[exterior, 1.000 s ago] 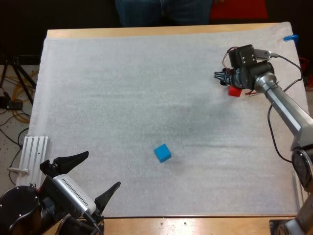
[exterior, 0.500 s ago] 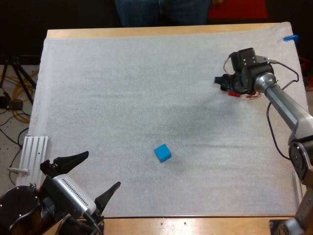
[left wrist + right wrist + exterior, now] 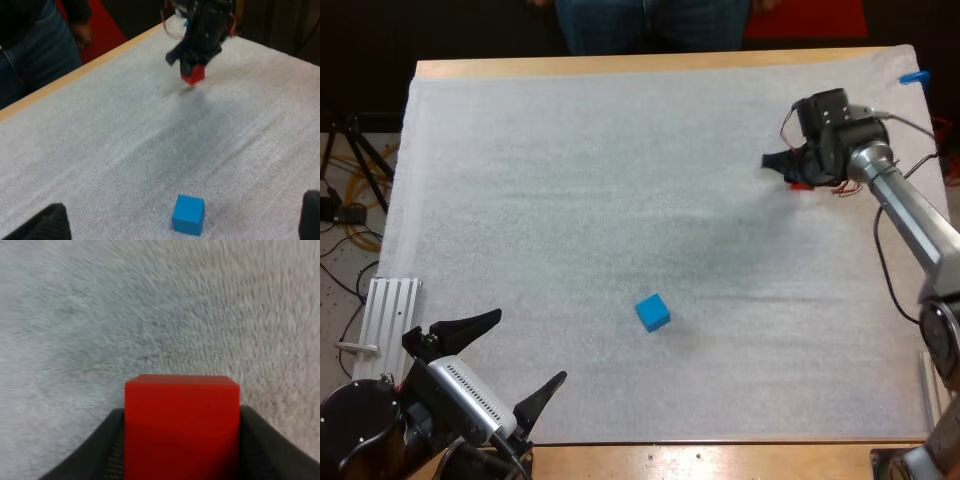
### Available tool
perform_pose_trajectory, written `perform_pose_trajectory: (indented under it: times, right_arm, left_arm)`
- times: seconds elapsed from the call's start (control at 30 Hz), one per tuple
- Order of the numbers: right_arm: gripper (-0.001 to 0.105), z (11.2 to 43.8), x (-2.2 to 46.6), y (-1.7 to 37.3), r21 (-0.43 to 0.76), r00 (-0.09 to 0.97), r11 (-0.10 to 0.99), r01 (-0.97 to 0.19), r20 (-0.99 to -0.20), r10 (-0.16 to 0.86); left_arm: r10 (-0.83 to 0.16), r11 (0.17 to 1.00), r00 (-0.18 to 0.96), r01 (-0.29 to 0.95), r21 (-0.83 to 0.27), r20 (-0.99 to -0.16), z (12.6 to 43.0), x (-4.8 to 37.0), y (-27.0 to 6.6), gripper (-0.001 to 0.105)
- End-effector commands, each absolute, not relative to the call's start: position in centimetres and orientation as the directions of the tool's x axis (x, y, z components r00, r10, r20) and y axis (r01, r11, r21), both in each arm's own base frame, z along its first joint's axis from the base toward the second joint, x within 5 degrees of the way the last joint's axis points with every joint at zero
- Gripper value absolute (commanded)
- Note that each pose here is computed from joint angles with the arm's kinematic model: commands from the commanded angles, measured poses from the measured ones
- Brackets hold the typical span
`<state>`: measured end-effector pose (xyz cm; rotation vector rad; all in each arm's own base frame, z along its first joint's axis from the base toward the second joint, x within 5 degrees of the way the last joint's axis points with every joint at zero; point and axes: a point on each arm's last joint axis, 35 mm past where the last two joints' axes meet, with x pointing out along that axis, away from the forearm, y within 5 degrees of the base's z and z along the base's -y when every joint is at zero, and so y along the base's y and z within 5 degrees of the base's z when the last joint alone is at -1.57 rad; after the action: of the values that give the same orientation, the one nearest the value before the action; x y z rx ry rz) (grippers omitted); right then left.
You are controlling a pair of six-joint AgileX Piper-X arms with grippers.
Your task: Stack red cube on blue cube
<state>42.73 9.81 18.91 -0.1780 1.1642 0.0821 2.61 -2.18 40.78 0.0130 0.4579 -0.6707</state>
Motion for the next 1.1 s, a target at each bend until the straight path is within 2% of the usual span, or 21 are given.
perform_pose_trajectory:
  times: [0.0, 0.17, 0.3, 0.37, 0.57, 0.83, 1.07]
  right_arm:
    - [0.023, 21.6, 42.5, 10.1, -0.093, 0.446, 0.98, -0.176, -0.895, -0.005]
    - [0.023, 26.6, 40.5, 10.4, -0.112, 0.513, 0.966, -0.233, -0.858, 0.025]
    - [0.023, 29.6, 38.3, 10.9, -0.123, 0.526, 0.95, -0.289, -0.849, 0.05]
    - [0.023, 31.6, 36.5, 11.9, -0.135, 0.528, 0.929, -0.345, -0.846, 0.073]
    - [0.023, 34.6, 32.0, 15.6, -0.142, 0.519, 0.867, -0.478, -0.842, 0.148]
    - [0.023, 35.9, 26.7, 21.1, -0.12, 0.479, 0.785, -0.608, -0.844, 0.242]
    - [0.023, 33.0, 22.9, 25.0, -0.087, 0.414, 0.723, -0.685, -0.863, 0.289]
  left_arm:
    - [-0.604, 0.781, 0.682, 0.609, -0.137, -0.412, 40.9, 2.5, -2.2, 0.087]
    - [-0.604, 0.781, 0.682, 0.609, -0.137, -0.412, 40.9, 2.5, -2.2, 0.087]
    - [-0.604, 0.781, 0.682, 0.609, -0.137, -0.412, 40.9, 2.5, -2.2, 0.087]
    - [-0.604, 0.781, 0.682, 0.609, -0.137, -0.412, 40.9, 2.5, -2.2, 0.087]
    - [-0.604, 0.781, 0.682, 0.609, -0.137, -0.412, 40.9, 2.5, -2.2, 0.087]
    - [-0.604, 0.781, 0.682, 0.609, -0.137, -0.412, 40.9, 2.5, -2.2, 0.087]
    - [-0.604, 0.781, 0.682, 0.609, -0.137, -0.412, 40.9, 2.5, -2.2, 0.087]
